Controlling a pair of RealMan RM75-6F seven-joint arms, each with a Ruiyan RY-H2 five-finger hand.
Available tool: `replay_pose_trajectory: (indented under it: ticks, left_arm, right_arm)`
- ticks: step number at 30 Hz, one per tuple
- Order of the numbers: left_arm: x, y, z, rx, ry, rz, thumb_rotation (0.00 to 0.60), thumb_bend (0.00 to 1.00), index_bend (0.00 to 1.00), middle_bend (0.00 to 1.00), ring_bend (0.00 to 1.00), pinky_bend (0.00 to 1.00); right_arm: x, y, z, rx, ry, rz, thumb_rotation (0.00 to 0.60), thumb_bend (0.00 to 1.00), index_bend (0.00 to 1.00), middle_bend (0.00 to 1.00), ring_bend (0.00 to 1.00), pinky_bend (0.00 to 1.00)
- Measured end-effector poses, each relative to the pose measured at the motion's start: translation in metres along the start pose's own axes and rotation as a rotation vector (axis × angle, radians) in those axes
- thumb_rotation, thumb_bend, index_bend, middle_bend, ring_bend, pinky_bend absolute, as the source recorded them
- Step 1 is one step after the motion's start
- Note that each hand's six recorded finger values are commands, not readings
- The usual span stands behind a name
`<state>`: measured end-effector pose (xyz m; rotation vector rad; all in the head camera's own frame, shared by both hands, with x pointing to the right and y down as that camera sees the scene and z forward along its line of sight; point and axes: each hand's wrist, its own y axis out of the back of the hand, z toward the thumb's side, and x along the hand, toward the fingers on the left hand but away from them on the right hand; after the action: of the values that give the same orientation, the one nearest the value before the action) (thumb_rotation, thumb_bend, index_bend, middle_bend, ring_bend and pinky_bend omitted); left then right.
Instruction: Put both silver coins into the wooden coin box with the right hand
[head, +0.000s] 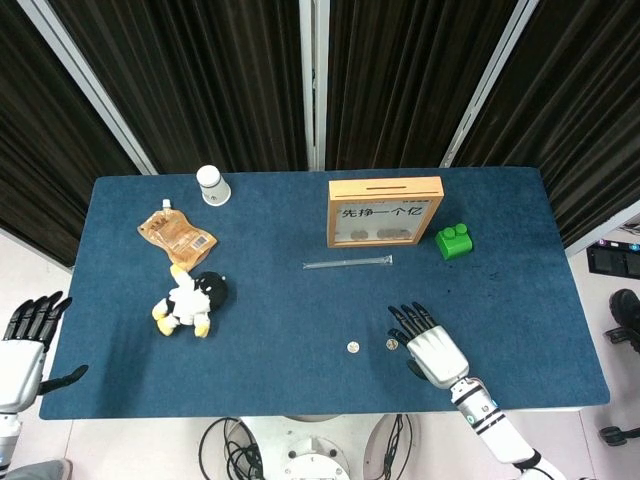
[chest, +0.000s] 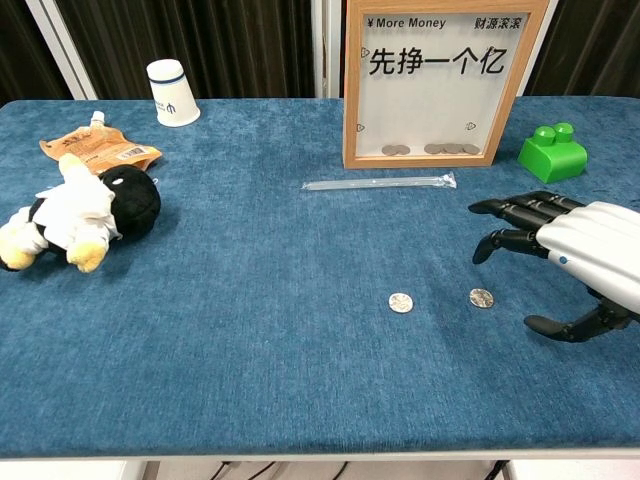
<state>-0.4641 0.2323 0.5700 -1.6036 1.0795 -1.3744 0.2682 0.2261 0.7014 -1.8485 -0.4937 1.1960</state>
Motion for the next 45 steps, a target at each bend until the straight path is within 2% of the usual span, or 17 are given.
replay_pose_trajectory:
  ticks: [19, 22, 25, 45]
  left_arm:
    - [0.001, -0.001, -0.007, -0.008, 0.009, -0.003, 0.600, 0.09, 0.06, 0.01, 0.00, 0.00]
    - [0.001, -0.001, -0.008, -0.009, 0.011, -0.005, 0.600, 0.08, 0.06, 0.01, 0.00, 0.00]
    - [0.001, -0.002, -0.008, -0.010, 0.012, -0.006, 0.600, 0.08, 0.06, 0.01, 0.00, 0.00]
    - [0.003, 0.000, -0.009, -0.011, 0.011, -0.005, 0.600, 0.08, 0.06, 0.01, 0.00, 0.00]
  right_arm:
    - [-0.019, -0.014, 0.003, -0.008, -0.003, 0.009, 0.600, 0.24, 0.40, 0.00, 0.00, 0.00]
    - [-0.020, -0.014, 0.003, -0.010, -0.003, 0.007, 0.600, 0.27, 0.41, 0.00, 0.00, 0.00]
    - [-0.021, -0.015, 0.003, -0.008, -0.002, 0.007, 0.600, 0.30, 0.41, 0.00, 0.00, 0.00]
    - [-0.023, -0.019, 0.002, -0.008, -0.009, 0.023, 0.600, 0.30, 0.41, 0.00, 0.00, 0.00]
